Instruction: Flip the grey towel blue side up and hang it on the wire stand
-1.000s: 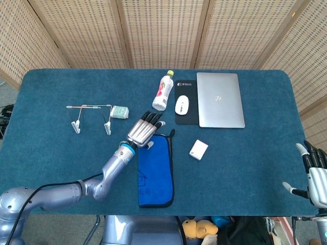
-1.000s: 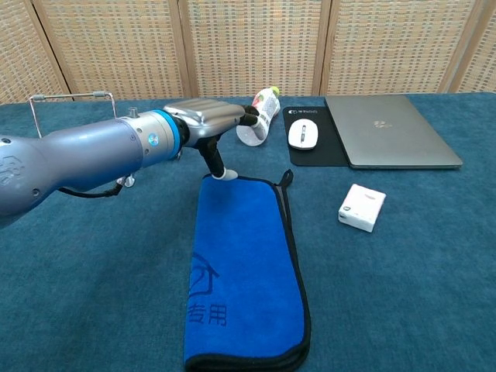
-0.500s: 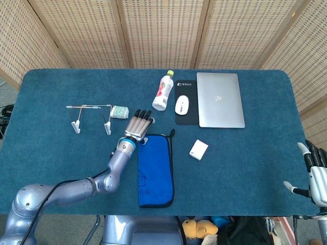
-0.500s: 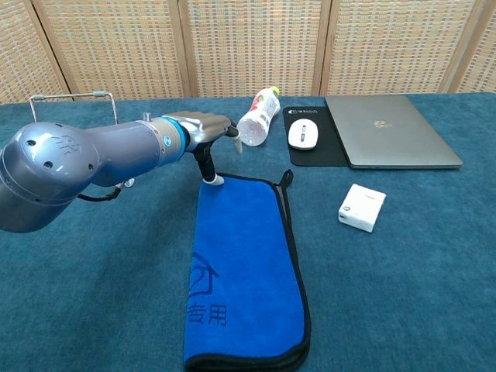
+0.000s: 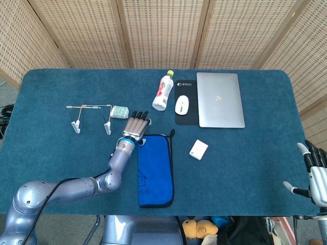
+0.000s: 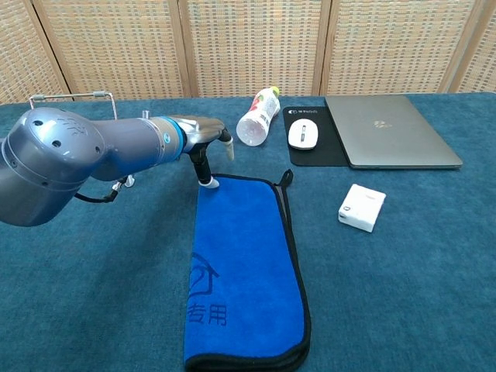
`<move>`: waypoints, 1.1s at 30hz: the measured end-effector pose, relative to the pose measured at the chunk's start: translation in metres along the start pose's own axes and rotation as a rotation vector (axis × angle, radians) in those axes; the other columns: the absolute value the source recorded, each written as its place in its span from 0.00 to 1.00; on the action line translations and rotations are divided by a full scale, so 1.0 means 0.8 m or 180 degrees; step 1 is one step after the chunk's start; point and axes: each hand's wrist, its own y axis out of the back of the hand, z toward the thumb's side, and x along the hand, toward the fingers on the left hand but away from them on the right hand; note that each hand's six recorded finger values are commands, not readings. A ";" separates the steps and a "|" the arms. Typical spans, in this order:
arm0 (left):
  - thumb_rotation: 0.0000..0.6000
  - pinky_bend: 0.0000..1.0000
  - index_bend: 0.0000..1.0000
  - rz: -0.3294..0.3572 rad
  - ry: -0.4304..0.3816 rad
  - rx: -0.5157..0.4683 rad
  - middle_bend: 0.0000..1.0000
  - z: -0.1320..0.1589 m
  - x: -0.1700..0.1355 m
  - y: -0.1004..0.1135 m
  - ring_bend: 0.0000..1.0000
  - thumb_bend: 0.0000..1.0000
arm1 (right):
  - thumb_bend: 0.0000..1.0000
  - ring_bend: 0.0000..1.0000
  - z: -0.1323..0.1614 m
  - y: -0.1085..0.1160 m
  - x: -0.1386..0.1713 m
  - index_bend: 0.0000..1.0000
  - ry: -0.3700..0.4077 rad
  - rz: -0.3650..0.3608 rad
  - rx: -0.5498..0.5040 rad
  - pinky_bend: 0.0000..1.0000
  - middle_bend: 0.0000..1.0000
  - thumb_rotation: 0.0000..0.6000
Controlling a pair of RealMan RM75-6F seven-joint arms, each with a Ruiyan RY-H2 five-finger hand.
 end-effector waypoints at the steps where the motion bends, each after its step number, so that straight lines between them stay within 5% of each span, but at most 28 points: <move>1: 1.00 0.00 0.26 0.0013 0.0001 0.0039 0.00 0.001 0.001 0.001 0.00 0.32 | 0.00 0.00 0.001 -0.001 0.000 0.00 0.0004 0.0007 0.0006 0.00 0.00 1.00; 33: 1.00 0.00 0.36 -0.0032 -0.0014 0.0060 0.00 0.003 0.000 -0.018 0.00 0.33 | 0.00 0.00 0.000 -0.001 -0.001 0.00 0.0002 0.0012 0.0001 0.00 0.00 1.00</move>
